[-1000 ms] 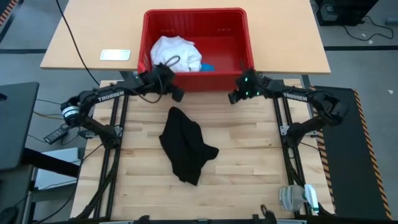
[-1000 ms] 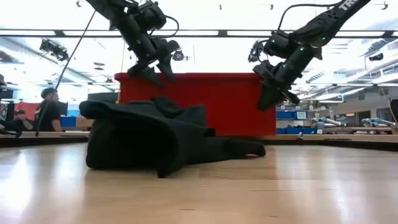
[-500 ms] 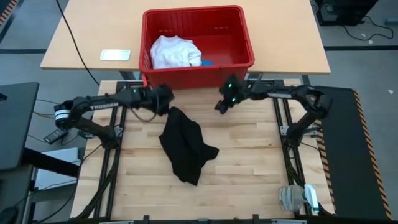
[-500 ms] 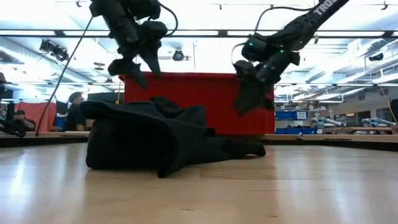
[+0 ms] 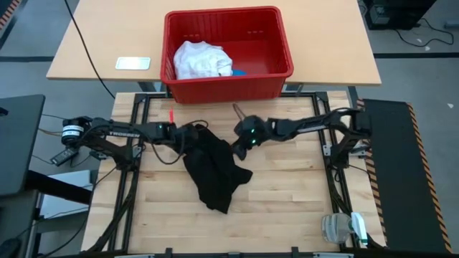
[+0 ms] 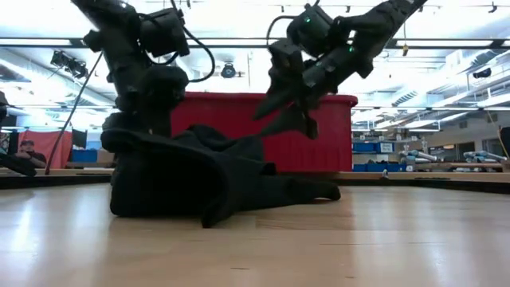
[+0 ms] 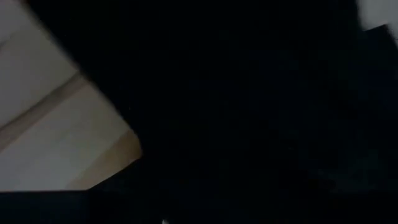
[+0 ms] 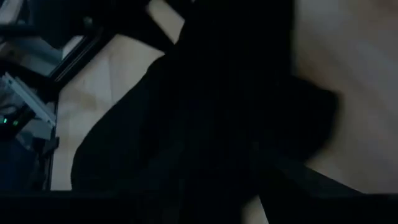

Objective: Fold laundry
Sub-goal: Fold the black shirt

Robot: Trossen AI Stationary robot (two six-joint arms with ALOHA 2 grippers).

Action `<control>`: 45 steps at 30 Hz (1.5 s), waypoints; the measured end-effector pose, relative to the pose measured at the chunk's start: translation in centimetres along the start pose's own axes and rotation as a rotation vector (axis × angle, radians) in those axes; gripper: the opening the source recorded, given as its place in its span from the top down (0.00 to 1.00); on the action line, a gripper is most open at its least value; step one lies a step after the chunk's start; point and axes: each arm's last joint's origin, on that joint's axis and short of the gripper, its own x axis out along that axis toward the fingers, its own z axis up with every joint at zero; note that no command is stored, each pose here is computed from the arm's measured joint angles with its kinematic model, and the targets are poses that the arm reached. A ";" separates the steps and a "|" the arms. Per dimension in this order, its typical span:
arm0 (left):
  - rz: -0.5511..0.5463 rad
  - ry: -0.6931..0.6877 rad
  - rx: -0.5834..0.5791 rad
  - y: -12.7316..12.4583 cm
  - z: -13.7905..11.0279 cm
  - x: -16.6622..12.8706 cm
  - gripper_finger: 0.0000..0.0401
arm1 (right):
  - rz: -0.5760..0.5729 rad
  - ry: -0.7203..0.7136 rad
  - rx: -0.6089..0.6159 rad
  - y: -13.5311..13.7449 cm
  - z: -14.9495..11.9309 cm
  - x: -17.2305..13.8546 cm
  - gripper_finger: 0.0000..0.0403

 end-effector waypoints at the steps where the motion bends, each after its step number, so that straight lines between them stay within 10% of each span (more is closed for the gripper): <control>1: -0.023 -0.006 0.002 -0.1 0.0 0.1 0.45 | 0.011 0.001 0.004 0.1 -0.3 0.7 0.55; 10: -0.098 -0.009 0.103 -0.5 0.2 0.2 0.71 | 0.045 0.013 0.070 -0.1 -2.1 4.0 0.61; 20: -0.111 -0.013 0.174 -0.5 0.2 0.1 0.98 | 0.042 0.057 0.029 -0.3 -2.3 3.7 0.98; 24: -0.126 -0.017 0.209 -0.9 0.4 -1.9 0.99 | -0.025 0.059 -0.028 1.1 -1.2 0.0 0.99; 36: 0.112 -0.416 0.530 -4.7 4.0 -17.4 1.00 | -0.708 -0.024 -0.269 7.3 3.7 -17.0 1.00; 45: 0.076 -0.576 0.440 -5.5 5.4 -22.8 0.95 | -0.672 -0.264 -0.206 10.4 5.5 -24.6 1.00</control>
